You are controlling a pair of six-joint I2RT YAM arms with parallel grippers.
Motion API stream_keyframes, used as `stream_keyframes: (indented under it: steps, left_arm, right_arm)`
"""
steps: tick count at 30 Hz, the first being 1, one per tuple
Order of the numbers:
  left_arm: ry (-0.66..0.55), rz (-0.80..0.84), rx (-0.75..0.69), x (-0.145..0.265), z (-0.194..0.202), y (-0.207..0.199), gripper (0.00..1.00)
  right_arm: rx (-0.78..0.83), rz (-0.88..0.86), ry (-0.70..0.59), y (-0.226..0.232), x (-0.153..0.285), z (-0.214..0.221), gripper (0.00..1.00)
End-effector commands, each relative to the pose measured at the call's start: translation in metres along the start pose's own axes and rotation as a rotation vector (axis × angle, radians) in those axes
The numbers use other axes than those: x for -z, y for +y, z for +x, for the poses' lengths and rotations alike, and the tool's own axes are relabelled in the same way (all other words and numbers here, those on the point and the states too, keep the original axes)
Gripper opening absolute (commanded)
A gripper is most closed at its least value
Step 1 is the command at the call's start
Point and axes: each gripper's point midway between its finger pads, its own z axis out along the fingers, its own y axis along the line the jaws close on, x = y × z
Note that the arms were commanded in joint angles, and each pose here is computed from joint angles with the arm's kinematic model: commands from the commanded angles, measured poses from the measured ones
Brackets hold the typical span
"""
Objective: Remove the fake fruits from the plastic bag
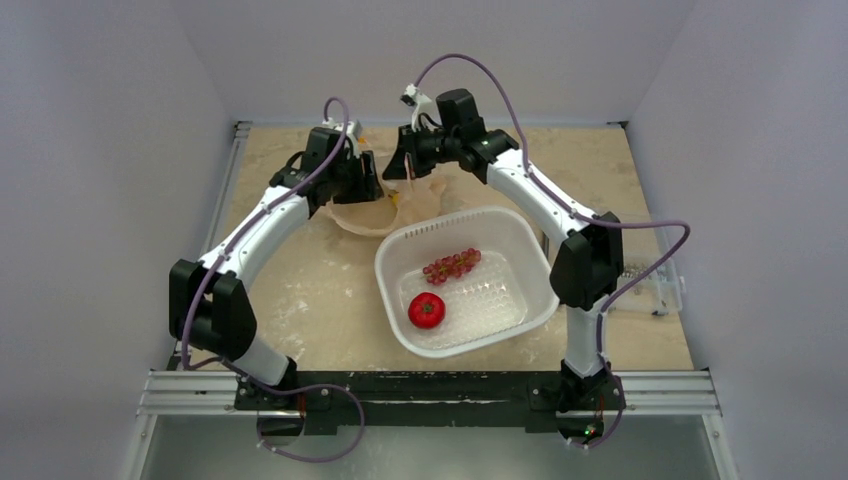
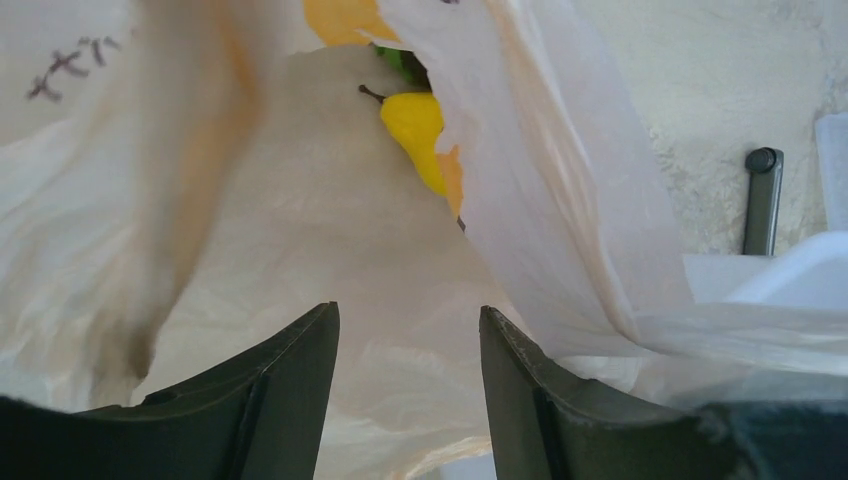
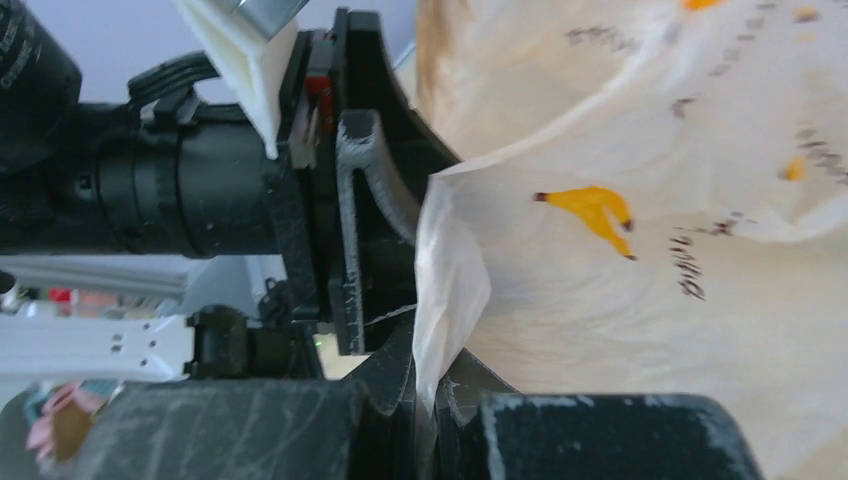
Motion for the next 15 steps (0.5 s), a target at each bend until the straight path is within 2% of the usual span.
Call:
stream_keyframes:
  steps: [1, 4, 10, 15]
  left_arm:
    - [-0.078, -0.02, 0.01, 0.03, -0.008, 0.006, 0.52]
    - [-0.105, -0.003, 0.023, 0.037, -0.002, 0.006, 0.52]
    - [-0.029, 0.053, 0.069, 0.016, 0.018, 0.0, 0.52]
    - [0.04, 0.125, 0.086, -0.013, 0.025, -0.013, 0.51]
  right_arm:
    - [0.081, -0.25, -0.044, 0.079, 0.006, -0.022, 0.0]
    - [0.098, -0.243, -0.056, 0.082, 0.012, -0.023, 0.0]
    - [0.058, -0.149, 0.01, 0.051, 0.022, 0.015, 0.0]
    - [0.044, 0.079, 0.023, 0.015, 0.036, 0.03, 0.0]
